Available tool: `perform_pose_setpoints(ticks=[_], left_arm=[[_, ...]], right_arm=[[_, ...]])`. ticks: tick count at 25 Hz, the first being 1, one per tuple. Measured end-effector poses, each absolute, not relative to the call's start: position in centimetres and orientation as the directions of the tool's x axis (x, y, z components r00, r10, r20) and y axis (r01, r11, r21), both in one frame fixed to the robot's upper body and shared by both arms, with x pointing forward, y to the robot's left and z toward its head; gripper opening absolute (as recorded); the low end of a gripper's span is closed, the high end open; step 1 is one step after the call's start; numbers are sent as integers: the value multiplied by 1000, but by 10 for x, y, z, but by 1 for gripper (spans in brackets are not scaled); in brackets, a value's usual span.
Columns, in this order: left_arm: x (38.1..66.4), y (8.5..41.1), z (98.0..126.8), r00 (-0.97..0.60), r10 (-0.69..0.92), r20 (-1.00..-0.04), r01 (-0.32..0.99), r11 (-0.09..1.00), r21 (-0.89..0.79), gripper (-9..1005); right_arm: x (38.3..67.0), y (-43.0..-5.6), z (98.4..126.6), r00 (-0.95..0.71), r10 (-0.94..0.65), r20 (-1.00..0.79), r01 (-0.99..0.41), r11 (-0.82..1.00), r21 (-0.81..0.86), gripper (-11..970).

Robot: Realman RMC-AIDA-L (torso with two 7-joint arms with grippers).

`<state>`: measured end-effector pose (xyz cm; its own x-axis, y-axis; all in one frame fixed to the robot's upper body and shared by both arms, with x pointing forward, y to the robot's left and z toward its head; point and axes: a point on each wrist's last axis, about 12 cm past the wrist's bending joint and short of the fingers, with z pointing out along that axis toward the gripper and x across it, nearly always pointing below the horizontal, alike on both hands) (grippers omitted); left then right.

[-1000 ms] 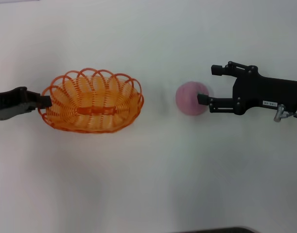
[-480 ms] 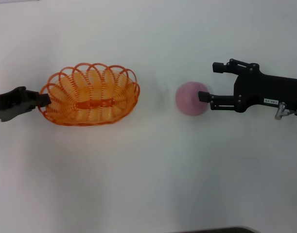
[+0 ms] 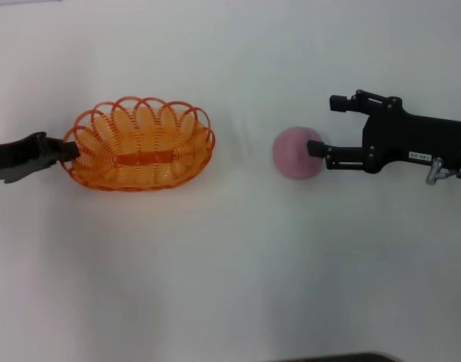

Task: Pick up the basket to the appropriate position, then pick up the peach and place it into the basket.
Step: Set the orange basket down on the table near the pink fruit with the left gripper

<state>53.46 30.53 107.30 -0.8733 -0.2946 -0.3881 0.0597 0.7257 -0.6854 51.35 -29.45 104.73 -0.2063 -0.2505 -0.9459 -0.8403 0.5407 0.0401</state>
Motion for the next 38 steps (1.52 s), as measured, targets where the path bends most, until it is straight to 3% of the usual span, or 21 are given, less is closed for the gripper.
perform_pose_setpoints(ticks=[38], left_arm=[[530,306,1062,-842,-368,-393,20,708,-706,77]], right_arm=[[517,-294,1049,-203,-235,-951,-831,555,40,931]])
